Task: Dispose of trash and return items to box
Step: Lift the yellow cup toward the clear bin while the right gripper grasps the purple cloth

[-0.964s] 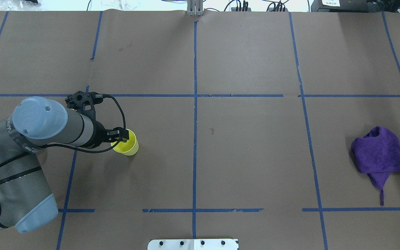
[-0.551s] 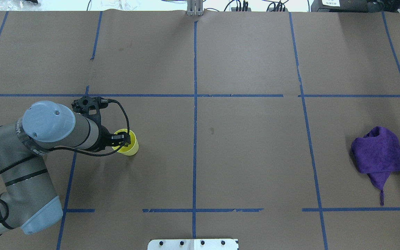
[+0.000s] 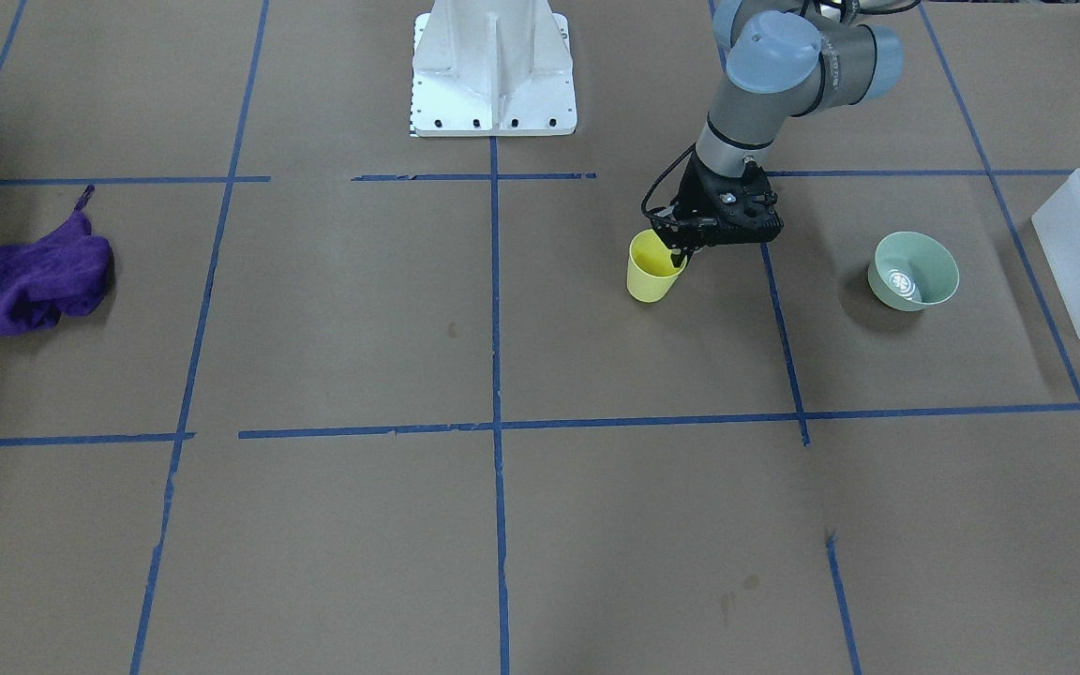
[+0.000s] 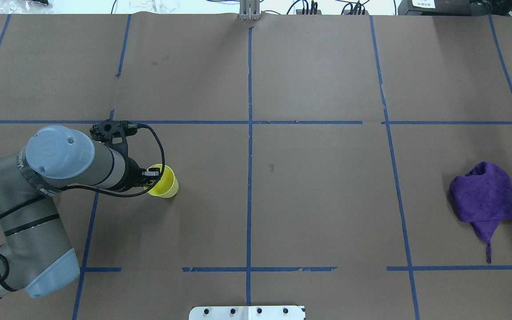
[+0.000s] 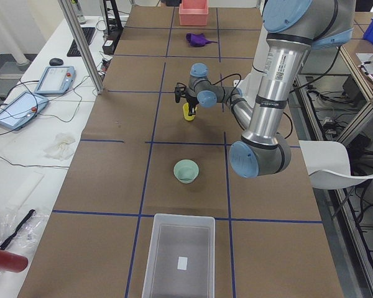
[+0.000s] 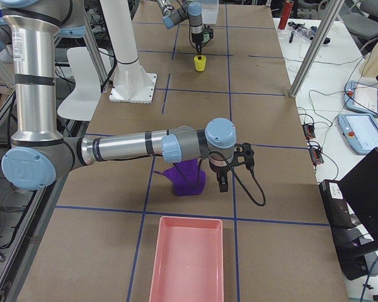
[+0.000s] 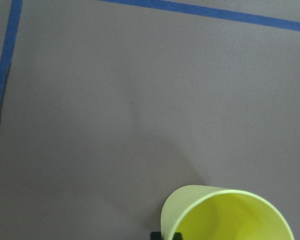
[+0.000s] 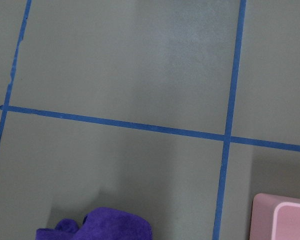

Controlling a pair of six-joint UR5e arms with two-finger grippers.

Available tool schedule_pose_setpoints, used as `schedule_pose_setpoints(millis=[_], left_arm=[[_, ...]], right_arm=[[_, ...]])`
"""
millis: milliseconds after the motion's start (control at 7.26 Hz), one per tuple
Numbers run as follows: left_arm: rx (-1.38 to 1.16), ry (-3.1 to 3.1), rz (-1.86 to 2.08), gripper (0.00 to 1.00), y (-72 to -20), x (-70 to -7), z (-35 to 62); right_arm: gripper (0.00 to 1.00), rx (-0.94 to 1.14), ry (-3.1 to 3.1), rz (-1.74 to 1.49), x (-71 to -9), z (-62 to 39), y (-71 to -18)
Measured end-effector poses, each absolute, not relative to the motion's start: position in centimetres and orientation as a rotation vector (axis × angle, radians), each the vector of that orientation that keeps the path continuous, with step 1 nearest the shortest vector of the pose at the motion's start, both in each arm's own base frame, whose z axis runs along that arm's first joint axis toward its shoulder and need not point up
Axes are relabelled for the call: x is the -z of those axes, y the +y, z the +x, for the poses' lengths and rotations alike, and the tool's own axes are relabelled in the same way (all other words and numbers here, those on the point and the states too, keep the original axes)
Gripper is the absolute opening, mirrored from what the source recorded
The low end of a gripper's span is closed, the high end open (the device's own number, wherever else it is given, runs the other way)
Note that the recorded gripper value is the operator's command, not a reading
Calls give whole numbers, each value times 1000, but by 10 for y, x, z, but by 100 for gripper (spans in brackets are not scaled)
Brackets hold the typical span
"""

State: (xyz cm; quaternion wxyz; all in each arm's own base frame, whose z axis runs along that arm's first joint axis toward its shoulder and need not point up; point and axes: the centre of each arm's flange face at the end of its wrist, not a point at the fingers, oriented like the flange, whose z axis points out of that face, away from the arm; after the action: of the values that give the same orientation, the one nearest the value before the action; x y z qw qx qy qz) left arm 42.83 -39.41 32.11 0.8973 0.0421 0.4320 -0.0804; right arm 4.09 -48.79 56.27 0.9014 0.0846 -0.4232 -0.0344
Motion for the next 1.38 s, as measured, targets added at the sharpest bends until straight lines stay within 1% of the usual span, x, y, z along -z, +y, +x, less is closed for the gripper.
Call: schedule_pose_setpoints(millis=[275,413,551,826,1101,1239,1377], left_arm=[[190,867,95,0,-442,-280,354],[183,844,146,0,-466,-264,307],[158,814,202,0,-484,-264,265],[44,702,325,0,-519,-299,168],[-71,603,363,0,-559,-357,69],[-125,593,356,0,-575,-389,21],[-166,584,355,0,-584,-414,-16]], right_arm=[[100,32,-887,142,-552,19,-490],[100,1,-899,121,-537,-12,-489],[100,-25,-899,107,-529,-49,-484],[100,-68,-871,96,-533,-138,-456],[100,-67,-820,58,-553,-183,-425],[85,-59,-793,39,-566,-190,-412],[54,-55,-769,24,-578,-192,-403]])
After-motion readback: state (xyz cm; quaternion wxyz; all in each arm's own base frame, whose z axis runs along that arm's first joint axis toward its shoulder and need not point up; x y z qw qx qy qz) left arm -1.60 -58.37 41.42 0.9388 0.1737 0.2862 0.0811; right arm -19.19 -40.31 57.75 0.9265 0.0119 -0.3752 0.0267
